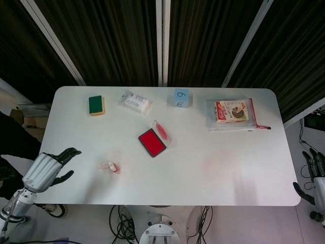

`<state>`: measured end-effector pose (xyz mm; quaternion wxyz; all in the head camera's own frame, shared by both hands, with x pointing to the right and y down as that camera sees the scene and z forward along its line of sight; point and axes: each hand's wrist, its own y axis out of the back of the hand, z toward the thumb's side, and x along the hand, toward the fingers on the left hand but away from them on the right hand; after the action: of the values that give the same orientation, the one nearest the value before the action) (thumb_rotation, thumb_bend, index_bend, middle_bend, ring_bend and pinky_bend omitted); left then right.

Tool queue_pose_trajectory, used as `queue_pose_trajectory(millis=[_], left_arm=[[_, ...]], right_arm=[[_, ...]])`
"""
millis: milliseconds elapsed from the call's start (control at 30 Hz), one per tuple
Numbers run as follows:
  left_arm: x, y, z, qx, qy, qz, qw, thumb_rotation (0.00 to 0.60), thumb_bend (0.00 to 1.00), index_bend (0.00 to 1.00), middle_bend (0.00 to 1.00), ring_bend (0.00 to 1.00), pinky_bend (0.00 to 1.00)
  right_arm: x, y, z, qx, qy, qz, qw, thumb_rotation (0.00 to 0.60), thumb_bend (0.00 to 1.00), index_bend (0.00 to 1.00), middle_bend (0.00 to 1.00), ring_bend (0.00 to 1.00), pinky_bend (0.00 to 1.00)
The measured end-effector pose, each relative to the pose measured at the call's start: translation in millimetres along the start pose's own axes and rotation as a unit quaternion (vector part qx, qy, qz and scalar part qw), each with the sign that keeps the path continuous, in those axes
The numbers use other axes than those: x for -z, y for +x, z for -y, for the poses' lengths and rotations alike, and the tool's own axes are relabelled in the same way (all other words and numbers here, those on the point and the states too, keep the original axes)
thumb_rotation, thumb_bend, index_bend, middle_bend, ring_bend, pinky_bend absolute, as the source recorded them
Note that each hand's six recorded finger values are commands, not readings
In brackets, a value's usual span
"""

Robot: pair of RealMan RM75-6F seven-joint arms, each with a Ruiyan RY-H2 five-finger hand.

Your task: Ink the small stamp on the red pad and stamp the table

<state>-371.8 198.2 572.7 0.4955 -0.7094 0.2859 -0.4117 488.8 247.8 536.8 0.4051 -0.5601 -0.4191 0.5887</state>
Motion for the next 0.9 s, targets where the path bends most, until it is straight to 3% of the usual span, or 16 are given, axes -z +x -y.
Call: queue_pose_trajectory(millis=[400, 900], left_arm=[[-38.9, 49.6, 70.2, 0.060, 0.008, 0.084, 0.9946, 0.600, 0.22, 0.23, 0.25, 0.87, 0.98], [-46.7, 76.2, 137.6, 0.097, 0.053, 0.116, 0.9870, 0.600, 0.22, 0.28, 0.28, 0.88, 0.99]], right_arm=[[7.4, 7.1, -8.6, 0.011, 0.002, 0.011, 0.9999, 0.600, 0.16, 0.00, 0.00, 0.00, 0.00], [12.5, 6.3, -8.7, 0.012, 0.002, 0.017, 0.9998, 0.600, 0.17, 0.00, 0.00, 0.00, 0.00]])
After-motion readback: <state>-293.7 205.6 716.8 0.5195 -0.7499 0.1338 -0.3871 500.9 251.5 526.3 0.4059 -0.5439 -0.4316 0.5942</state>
